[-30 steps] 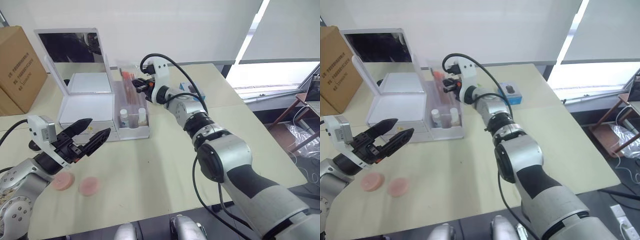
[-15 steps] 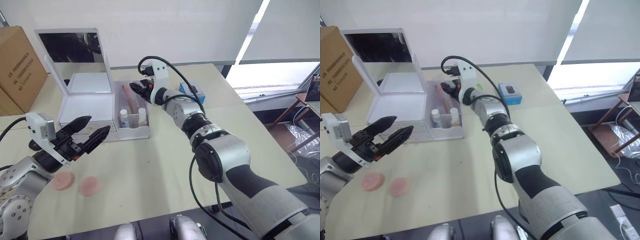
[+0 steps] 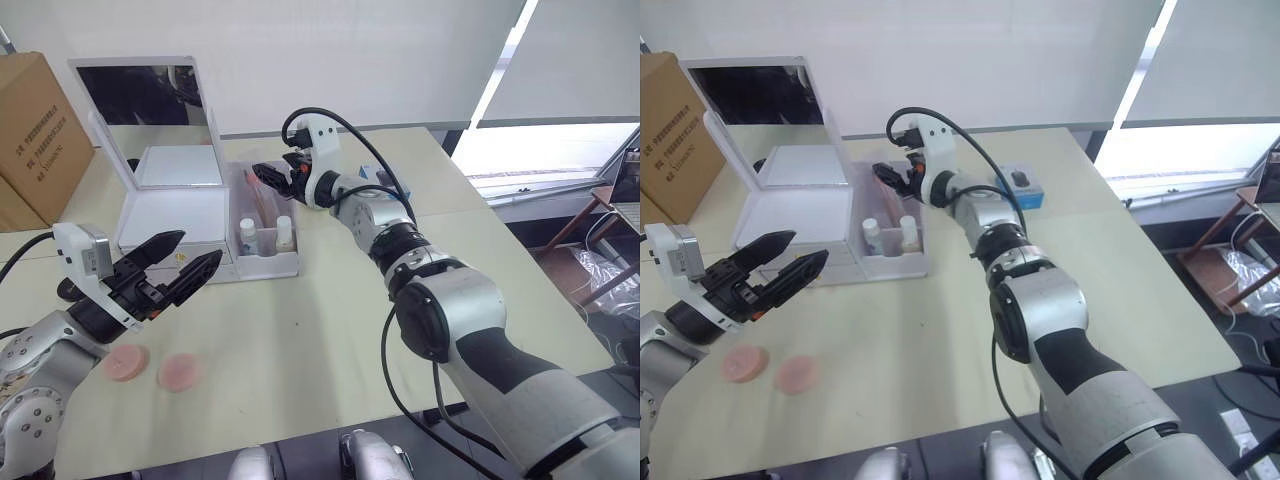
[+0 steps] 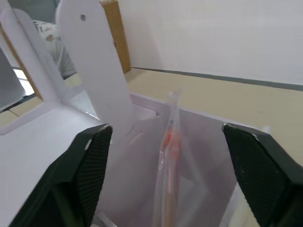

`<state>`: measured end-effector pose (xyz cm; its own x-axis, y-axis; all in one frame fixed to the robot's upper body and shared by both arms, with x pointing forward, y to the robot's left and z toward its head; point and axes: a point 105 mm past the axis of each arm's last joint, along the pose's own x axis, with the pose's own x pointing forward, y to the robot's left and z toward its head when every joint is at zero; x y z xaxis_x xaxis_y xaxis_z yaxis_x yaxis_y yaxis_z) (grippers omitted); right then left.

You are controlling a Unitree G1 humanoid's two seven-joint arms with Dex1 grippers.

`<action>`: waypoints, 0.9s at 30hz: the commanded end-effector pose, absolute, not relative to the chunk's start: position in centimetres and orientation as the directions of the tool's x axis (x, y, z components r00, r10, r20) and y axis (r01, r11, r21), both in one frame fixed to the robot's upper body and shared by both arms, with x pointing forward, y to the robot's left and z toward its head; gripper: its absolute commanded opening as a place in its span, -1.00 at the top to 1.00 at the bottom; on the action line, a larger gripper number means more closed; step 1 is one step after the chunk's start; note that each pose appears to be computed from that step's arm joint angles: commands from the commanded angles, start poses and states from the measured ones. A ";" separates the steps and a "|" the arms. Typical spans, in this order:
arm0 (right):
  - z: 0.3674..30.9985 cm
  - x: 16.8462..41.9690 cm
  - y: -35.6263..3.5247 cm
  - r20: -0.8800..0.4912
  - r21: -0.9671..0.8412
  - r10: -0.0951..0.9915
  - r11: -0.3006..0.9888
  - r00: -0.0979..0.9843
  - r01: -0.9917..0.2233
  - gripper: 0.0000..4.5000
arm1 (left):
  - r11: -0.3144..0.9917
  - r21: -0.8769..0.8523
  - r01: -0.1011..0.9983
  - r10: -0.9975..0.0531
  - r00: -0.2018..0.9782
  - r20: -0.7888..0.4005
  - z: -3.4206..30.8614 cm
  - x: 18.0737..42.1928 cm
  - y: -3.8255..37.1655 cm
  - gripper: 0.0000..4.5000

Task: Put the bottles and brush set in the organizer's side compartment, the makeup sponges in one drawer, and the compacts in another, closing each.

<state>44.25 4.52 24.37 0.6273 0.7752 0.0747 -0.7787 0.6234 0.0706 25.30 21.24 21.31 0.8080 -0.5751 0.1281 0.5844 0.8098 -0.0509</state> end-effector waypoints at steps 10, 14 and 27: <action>27.6 42.4 7.4 0.090 -0.068 0.857 0.514 0.508 -0.855 0.98 | 0.800 -0.029 0.600 -0.592 0.795 0.132 21.8 25.0 20.9 -1.00; 27.0 42.4 7.8 0.029 -0.118 0.852 0.522 0.522 -0.845 0.98 | 0.802 -0.030 0.597 -0.589 0.798 0.130 21.7 24.9 20.9 -1.00; 22.2 45.8 2.9 -0.217 -0.288 0.589 0.724 0.779 -0.627 0.98 | 0.808 -0.043 0.588 -0.581 0.806 0.116 21.1 24.4 21.0 -1.00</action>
